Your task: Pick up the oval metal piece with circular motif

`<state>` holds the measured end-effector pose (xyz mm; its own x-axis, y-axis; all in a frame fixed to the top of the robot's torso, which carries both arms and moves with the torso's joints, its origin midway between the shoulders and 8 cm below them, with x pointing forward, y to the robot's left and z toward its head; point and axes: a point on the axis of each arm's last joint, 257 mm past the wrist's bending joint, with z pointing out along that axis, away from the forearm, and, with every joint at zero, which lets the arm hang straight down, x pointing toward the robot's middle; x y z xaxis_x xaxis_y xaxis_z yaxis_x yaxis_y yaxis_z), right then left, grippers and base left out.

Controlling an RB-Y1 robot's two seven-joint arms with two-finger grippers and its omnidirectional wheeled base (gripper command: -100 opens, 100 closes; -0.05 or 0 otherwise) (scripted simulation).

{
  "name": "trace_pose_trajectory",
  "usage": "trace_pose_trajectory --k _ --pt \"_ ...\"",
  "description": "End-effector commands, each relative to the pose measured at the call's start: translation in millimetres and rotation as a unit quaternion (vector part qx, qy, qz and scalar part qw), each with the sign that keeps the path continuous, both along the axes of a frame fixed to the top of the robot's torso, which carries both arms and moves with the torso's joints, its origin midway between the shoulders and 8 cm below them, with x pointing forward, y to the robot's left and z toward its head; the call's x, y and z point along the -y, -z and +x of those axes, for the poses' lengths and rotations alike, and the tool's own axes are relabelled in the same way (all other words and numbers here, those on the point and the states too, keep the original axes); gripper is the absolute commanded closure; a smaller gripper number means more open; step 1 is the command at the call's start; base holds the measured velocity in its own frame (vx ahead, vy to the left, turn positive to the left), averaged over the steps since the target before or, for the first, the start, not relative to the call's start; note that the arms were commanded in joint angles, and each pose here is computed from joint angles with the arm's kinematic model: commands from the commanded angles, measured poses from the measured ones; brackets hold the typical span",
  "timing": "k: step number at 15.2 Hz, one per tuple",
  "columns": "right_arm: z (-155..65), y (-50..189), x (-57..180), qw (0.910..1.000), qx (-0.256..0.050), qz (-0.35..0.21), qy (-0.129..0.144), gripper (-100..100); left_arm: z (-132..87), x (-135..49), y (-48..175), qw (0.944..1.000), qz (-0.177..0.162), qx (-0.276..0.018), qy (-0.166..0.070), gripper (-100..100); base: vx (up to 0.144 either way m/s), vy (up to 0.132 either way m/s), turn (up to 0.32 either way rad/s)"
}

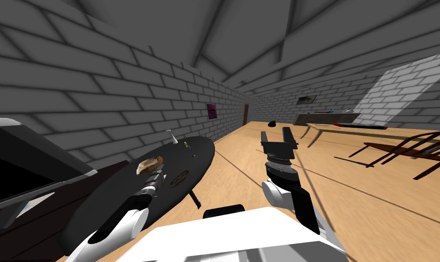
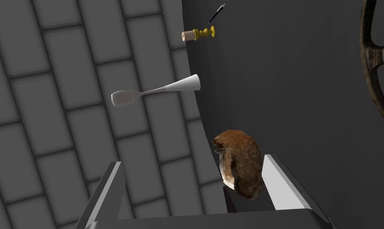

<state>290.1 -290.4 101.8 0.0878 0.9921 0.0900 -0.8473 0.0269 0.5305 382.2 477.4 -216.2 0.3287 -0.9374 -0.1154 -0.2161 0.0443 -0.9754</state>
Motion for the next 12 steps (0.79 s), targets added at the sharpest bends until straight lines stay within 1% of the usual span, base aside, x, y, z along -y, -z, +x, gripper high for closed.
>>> trace_pose_trajectory --k 1,2,4,5,7,8,10,11,12 --pt "0 0 0 1.0000 0.000 0.000 0.000 0 -5 -6.7 10 0.9998 -0.010 -0.017 -0.008 -100 0.018 0.006 -0.066" --pt "0 0 0 1.0000 0.000 0.000 0.000 0 -11 -20.0 18 0.9990 -0.026 -0.028 -0.025 -100 0.023 0.004 -0.167" --pt "0 0 0 1.0000 0.000 0.000 0.000 0 -13 -20.5 25 0.9983 -0.030 -0.041 -0.028 -100 0.022 0.006 -0.154" --pt "0 0 0 1.0000 0.000 0.000 0.000 0 -19 -33.3 32 0.9967 -0.046 -0.050 -0.044 -100 0.021 0.004 -0.198" --pt "0 0 0 1.0000 0.000 0.000 0.000 0 -22 -33.6 40 0.9954 -0.052 -0.065 -0.048 -100 0.020 0.006 -0.148" --pt "0 0 0 1.0000 0.000 0.000 0.000 0 -29 -45.7 46 0.9929 -0.068 -0.072 -0.065 -100 0.023 0.001 -0.215" --pt "0 0 0 1.0000 0.000 0.000 0.000 0 -33 -45.7 54 0.9911 -0.074 -0.087 -0.068 -100 0.020 0.005 -0.147" --pt "0 0 0 1.0000 0.000 0.000 0.000 0 -33 -45.7 54 0.9911 -0.074 -0.087 -0.068 -100 0.010 0.003 0.015" --pt "0 0 0 1.0000 0.000 0.000 0.000 0 -41 -57.0 63 0.9871 -0.093 -0.097 -0.087 -100 0.016 -0.001 -0.186"
